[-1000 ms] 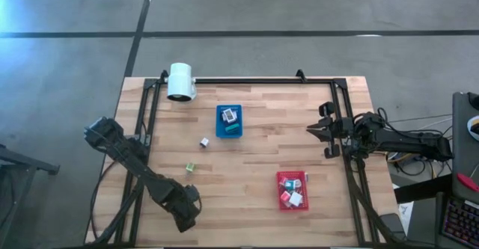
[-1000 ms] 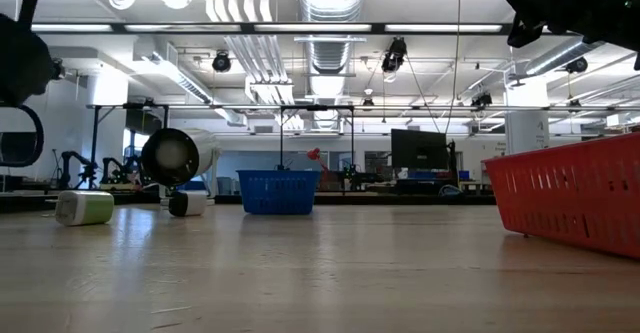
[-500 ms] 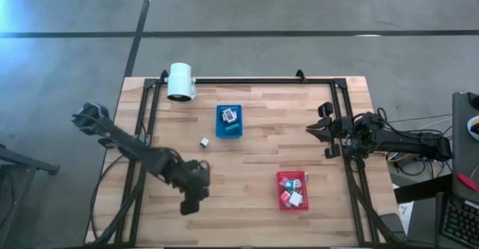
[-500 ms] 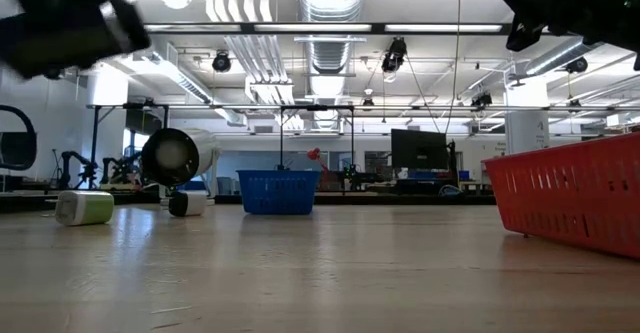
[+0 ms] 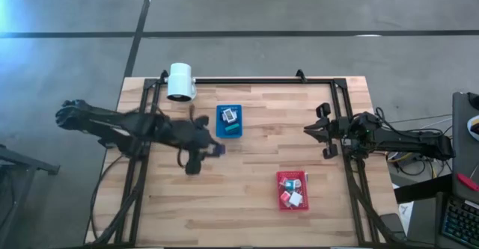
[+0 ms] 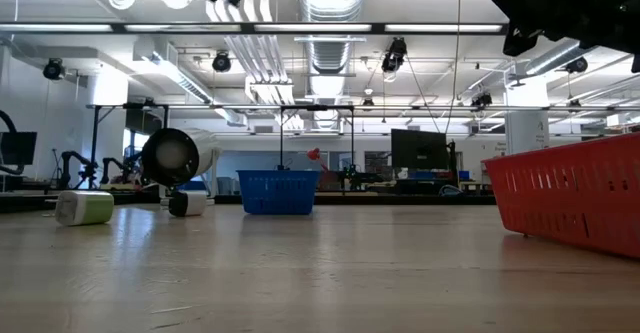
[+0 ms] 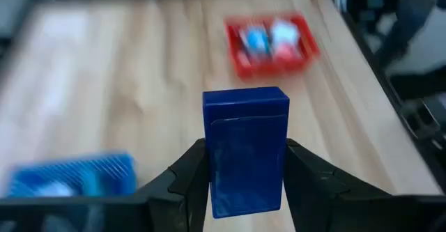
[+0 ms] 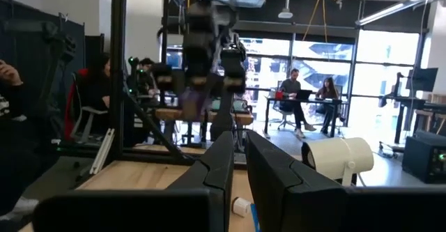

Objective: Pick & Place Office items
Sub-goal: Put the dark blue digital clock into the blue bin

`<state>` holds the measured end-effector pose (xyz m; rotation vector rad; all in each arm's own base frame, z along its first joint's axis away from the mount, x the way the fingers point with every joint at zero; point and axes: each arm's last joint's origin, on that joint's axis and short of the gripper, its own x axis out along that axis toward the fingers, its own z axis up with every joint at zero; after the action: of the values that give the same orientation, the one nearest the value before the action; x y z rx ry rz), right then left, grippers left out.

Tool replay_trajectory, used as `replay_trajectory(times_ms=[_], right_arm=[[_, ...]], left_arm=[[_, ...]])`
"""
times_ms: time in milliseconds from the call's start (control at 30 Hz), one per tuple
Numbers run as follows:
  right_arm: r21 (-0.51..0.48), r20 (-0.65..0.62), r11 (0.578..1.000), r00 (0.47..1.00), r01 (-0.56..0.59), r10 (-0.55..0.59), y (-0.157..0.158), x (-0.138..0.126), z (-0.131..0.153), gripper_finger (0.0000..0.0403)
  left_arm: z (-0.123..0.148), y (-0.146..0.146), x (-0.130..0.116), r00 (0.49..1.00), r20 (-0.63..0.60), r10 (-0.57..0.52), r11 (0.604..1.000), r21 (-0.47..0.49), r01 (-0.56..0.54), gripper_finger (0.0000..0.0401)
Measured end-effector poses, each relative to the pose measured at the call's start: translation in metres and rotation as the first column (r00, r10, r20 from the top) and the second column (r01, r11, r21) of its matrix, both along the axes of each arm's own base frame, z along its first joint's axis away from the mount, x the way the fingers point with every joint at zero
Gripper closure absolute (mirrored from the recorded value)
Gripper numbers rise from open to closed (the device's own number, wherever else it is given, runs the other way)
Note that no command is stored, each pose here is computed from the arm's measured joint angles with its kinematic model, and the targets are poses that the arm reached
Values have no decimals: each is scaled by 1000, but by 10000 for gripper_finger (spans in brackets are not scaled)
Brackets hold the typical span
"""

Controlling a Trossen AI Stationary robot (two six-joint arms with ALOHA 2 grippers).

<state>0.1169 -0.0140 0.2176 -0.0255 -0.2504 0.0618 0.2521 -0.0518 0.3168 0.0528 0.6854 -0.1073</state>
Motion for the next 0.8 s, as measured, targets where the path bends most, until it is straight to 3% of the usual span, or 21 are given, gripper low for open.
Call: replay_trajectory(times_ms=[167,367,533,800], right_arm=[[-4,5,1000,1000,1,-1,0,0,0,369],[15,15,1000,1000,-4,4,0,-1,1,369],[37,16,999,1000,-9,8,0,-1,2,369],[66,34,998,999,13,-15,-1,-1,11,369]], left_arm=[[24,23,-15,978,206,-17,996,91,-2,256],[34,40,-55,934,357,-1,997,76,-28,256],[20,42,-80,881,472,-26,995,98,-23,256],[-38,46,-105,805,592,-27,992,113,-50,256]])
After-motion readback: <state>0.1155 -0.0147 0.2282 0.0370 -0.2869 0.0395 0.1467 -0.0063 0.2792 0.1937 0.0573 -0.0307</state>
